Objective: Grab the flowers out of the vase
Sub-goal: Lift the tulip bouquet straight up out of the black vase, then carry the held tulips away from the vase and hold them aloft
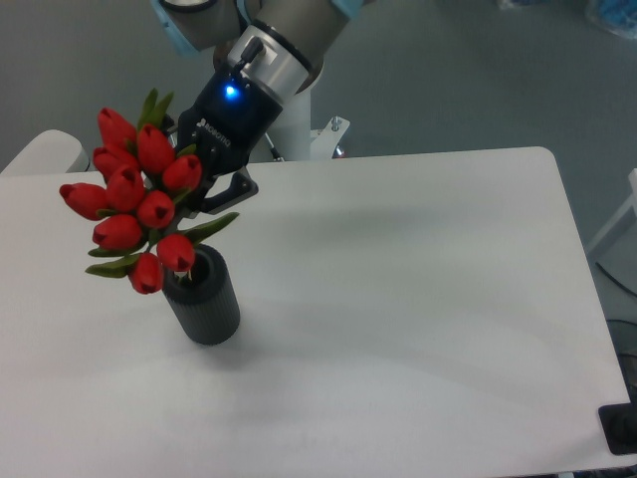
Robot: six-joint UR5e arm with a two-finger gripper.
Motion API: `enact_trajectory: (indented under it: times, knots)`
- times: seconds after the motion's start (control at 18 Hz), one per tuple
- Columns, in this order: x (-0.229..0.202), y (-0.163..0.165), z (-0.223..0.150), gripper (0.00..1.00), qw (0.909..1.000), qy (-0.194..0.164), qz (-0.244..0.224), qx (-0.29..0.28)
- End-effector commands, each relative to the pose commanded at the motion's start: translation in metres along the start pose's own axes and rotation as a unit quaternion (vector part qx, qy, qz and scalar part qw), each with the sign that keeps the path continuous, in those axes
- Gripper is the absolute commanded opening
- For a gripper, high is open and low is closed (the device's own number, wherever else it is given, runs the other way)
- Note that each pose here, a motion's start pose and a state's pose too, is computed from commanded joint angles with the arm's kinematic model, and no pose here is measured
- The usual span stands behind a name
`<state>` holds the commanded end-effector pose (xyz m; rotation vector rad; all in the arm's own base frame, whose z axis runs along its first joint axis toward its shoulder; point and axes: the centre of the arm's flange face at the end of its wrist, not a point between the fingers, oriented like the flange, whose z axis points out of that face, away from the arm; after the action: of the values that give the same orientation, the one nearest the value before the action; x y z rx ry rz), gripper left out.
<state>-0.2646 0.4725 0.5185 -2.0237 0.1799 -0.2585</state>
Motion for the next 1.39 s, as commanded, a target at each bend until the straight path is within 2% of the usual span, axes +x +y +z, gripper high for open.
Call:
enact_trajectory:
  times: [0.22,0.44,0.61,0.94,1.28,1.39]
  knots:
    - [-0.02,-0.001,-0.024,0.35,0.9997,-0.018,-0.006,0.015]
    - [-0.054,-0.005,-0.061,0.35,0.9981,-0.053,-0.006,0.031]
    - [-0.09,0.005,-0.089,0.33,0.9959,-0.082,-0.005,0.038]
    - [-0.157,0.061,-0.113,0.33,0.9925,-0.117,0.031,0.017]
    - [-0.202,0.108,-0.122,0.32,0.9899,-0.131,0.055,-0.003]
    - [-0.21,0.118,-0.121,0.32,0.9863,-0.144,0.072,-0.037]
